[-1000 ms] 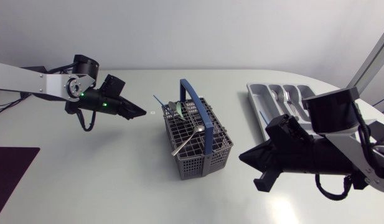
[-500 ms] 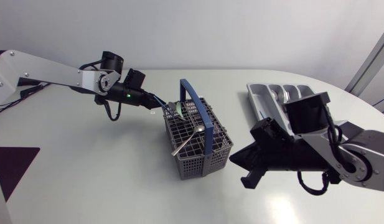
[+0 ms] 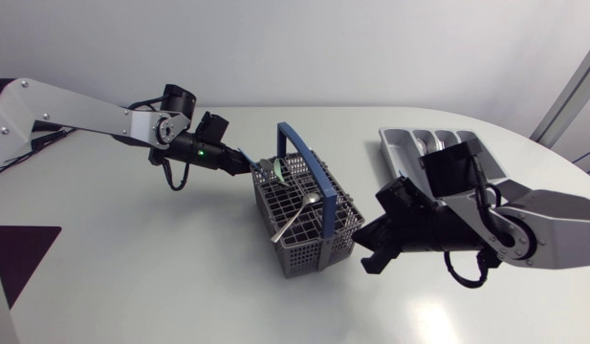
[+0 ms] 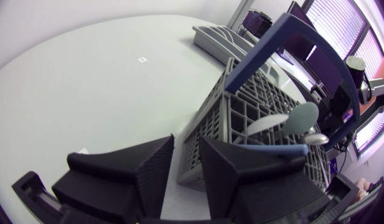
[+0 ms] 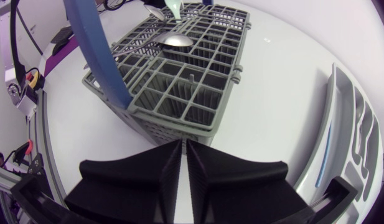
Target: Unload the cutlery basket into the drawer organizer.
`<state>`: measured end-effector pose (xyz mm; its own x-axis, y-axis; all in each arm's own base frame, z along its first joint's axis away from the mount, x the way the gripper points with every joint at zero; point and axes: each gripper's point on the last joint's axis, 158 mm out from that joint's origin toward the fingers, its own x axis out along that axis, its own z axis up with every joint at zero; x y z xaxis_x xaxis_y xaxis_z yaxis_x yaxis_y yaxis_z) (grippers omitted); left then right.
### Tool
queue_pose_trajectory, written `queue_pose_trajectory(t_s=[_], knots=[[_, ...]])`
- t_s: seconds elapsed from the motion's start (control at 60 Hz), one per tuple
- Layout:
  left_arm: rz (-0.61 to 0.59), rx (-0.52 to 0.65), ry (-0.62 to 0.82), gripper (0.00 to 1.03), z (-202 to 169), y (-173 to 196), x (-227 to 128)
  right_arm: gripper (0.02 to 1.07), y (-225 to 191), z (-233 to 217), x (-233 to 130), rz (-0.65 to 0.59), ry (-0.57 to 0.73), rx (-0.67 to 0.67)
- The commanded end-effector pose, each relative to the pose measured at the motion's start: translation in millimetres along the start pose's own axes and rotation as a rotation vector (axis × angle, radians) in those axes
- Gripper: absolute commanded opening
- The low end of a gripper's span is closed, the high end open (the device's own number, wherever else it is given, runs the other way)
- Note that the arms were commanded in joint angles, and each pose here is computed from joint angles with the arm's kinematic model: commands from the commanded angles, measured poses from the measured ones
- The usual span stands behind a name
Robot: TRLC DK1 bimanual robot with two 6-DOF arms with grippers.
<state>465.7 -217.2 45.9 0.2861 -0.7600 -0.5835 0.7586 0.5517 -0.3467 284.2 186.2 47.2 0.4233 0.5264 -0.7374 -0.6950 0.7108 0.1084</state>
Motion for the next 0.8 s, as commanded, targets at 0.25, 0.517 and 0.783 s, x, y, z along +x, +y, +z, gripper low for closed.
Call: queue_pose_trajectory(t_s=[0.25,0.517,0.783], knots=[[-0.065,0.024,0.025,0.31,-26,-46,-23,0.16,-45,38,5,-0.077,-0.049,0.007],[-0.072,0.040,0.041,0.31,-44,-70,-40,0.16,-75,64,22,-0.099,-0.050,0.007],[-0.067,0.043,0.044,0.31,-61,-88,-58,0.16,-76,82,49,-0.073,-0.033,-0.014]])
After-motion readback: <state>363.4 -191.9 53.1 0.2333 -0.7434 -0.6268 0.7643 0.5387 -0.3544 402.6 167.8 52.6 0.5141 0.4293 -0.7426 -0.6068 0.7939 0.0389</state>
